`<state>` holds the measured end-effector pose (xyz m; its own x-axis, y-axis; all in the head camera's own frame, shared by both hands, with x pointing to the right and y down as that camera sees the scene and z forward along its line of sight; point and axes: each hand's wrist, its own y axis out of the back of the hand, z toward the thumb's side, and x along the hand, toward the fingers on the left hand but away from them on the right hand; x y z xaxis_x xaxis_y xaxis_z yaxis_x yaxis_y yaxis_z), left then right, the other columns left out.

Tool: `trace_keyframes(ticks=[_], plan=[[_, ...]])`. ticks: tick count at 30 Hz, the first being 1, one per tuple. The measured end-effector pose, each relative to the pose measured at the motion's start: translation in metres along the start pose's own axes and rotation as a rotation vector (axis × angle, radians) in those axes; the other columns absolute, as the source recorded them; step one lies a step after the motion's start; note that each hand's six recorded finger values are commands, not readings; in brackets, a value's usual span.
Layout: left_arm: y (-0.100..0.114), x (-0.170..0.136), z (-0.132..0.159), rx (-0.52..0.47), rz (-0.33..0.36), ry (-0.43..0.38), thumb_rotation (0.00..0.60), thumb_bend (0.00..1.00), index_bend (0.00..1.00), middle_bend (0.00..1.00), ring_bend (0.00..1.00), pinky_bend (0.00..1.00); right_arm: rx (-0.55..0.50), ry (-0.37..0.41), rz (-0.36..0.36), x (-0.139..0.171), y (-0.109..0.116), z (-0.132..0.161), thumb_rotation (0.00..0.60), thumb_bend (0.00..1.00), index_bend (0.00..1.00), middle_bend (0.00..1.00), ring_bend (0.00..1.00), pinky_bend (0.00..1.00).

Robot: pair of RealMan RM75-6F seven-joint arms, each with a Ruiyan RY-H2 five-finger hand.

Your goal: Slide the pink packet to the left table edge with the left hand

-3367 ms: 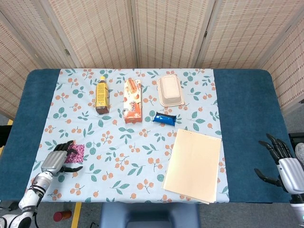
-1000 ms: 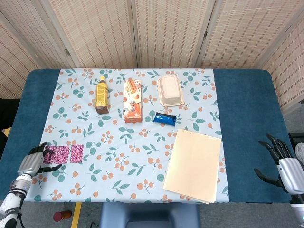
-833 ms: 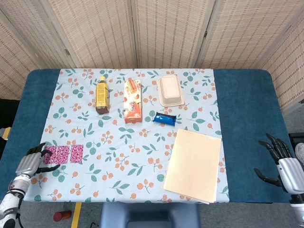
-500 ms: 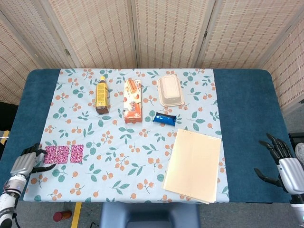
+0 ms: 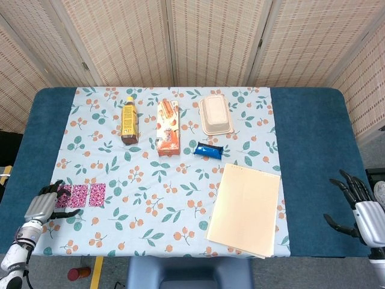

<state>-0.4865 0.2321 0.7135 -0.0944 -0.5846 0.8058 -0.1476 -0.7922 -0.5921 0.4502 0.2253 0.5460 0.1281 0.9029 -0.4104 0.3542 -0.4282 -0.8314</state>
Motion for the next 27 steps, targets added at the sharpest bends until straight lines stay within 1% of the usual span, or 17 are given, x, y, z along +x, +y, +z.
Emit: trace_keyframes(ticks=[10, 15, 18, 19, 22, 25, 27], plan=[[0.0, 0.0, -0.013, -0.008, 0.001, 0.038, 0.334, 0.17, 0.3, 0.0, 0.0, 0.0, 0.002, 0.005, 0.002, -0.001, -0.001, 0.002, 0.6, 0.28, 0.15, 0.05, 0.0, 0.0], [0.003, -0.003, -0.013, -0.019, 0.011, 0.035, 0.349, 0.17, 0.3, 0.0, 0.0, 0.0, 0.001, 0.004, 0.0, -0.001, 0.0, 0.002, 0.6, 0.28, 0.15, 0.05, 0.0, 0.0], [0.007, -0.004, -0.007, -0.025, 0.028, 0.019, 0.4, 0.17, 0.28, 0.0, 0.0, 0.0, 0.002, 0.003, -0.003, 0.0, 0.001, 0.001, 0.6, 0.28, 0.15, 0.05, 0.0, 0.0], [0.008, -0.003, -0.005, -0.025, 0.035, 0.012, 0.447, 0.17, 0.27, 0.0, 0.0, 0.0, 0.002, 0.003, -0.004, 0.0, 0.001, 0.001, 0.6, 0.28, 0.15, 0.05, 0.0, 0.0], [0.013, -0.002, 0.007, -0.022, 0.055, -0.017, 0.524, 0.17, 0.25, 0.0, 0.0, 0.0, 0.002, 0.001, -0.008, 0.001, 0.003, 0.0, 0.6, 0.28, 0.15, 0.05, 0.0, 0.0], [0.015, -0.001, 0.021, -0.01, 0.058, -0.051, 0.593, 0.17, 0.24, 0.0, 0.0, 0.0, 0.0, -0.004, -0.009, 0.002, 0.003, -0.002, 0.6, 0.28, 0.15, 0.05, 0.0, 0.0], [0.017, 0.001, 0.029, 0.007, 0.061, -0.069, 0.6, 0.18, 0.24, 0.0, 0.0, 0.0, -0.001, -0.008, -0.009, 0.003, 0.003, -0.003, 0.6, 0.28, 0.15, 0.05, 0.0, 0.0]])
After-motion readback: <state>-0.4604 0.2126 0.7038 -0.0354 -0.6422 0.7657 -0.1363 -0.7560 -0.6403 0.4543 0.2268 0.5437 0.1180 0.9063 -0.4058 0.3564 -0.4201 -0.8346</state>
